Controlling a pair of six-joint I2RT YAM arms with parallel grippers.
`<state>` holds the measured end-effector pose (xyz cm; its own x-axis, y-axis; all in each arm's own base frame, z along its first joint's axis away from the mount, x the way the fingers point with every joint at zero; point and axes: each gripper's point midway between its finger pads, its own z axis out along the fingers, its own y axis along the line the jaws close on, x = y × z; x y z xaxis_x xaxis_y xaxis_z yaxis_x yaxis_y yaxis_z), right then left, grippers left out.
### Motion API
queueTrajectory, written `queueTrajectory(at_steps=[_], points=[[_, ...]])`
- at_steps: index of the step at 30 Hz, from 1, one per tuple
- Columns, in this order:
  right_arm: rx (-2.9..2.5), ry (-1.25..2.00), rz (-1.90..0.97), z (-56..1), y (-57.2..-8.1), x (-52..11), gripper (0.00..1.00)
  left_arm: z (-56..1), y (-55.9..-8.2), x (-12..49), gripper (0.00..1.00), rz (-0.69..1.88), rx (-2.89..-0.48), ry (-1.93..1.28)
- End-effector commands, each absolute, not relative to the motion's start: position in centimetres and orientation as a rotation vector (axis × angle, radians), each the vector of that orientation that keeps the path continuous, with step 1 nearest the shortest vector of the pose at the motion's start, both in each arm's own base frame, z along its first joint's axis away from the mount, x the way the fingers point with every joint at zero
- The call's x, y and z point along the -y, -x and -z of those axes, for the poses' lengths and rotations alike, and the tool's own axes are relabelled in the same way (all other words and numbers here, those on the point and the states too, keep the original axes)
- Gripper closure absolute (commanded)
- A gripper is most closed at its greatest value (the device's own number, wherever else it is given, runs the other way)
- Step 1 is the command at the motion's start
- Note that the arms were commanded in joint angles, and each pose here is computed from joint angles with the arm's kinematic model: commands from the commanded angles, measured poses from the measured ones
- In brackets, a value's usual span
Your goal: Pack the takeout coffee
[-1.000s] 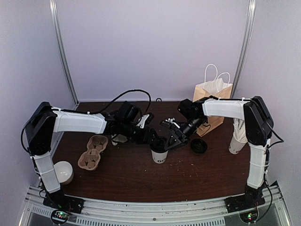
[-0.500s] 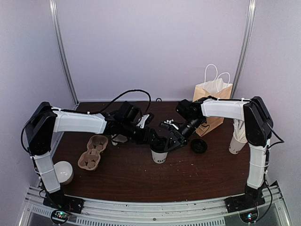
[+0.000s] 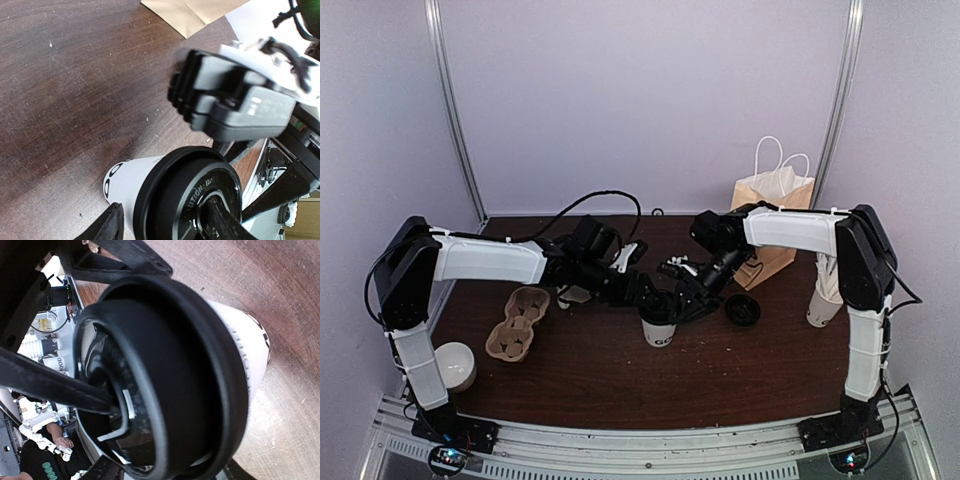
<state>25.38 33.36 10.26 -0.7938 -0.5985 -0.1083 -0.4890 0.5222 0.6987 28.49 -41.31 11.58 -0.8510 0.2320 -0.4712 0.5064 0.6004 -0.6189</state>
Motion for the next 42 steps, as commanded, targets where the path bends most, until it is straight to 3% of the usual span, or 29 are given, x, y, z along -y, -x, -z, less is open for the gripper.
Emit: queueTrajectory(at_steps=[1, 6, 15, 21, 24, 26, 29, 30, 42], points=[[2.676, -0.990, 1.039, -6.6, -28.1, -33.0, 0.42, -8.9, -28.0, 39.6, 0.39, 1.009, -2.581, -0.604], [2.654, -1.217, 1.203, -14.0, -28.0, -33.5, 0.32, -13.8, -28.7, 40.5, 0.30, 1.051, -2.437, -0.669], [2.741, -1.341, 1.143, -17.6, -28.8, -31.8, 0.25, -20.1, -30.1, 40.1, 0.14, 0.955, -2.293, -0.731], [2.856, -1.673, 0.892, -20.3, -30.2, -30.4, 0.24, -24.5, -30.9, 36.5, 0.11, 0.676, -2.161, -0.813], [2.857, -1.887, 0.803, -21.8, -30.4, -30.8, 0.22, -27.9, -31.7, 33.2, 0.03, 0.495, -2.042, -0.767], [2.835, -2.004, 0.749, -22.2, -30.2, -31.3, 0.20, -29.1, -32.3, 30.9, 0.02, 0.386, -1.978, -0.690], [2.714, -2.199, 0.704, -22.2, -29.1, -32.6, 0.17, -30.9, -34.3, 24.5, 0.02, 0.198, -1.919, -0.323], [2.684, -2.259, 0.676, -22.1, -28.9, -33.1, 0.12, -30.7, -34.7, 22.6, 0.02, 0.157, -1.911, -0.240], [2.470, -2.468, 0.348, -18.1, -28.4, -36.7, 0.08, -31.1, -33.9, 20.1, 0.02, 0.070, -1.884, -0.324]])
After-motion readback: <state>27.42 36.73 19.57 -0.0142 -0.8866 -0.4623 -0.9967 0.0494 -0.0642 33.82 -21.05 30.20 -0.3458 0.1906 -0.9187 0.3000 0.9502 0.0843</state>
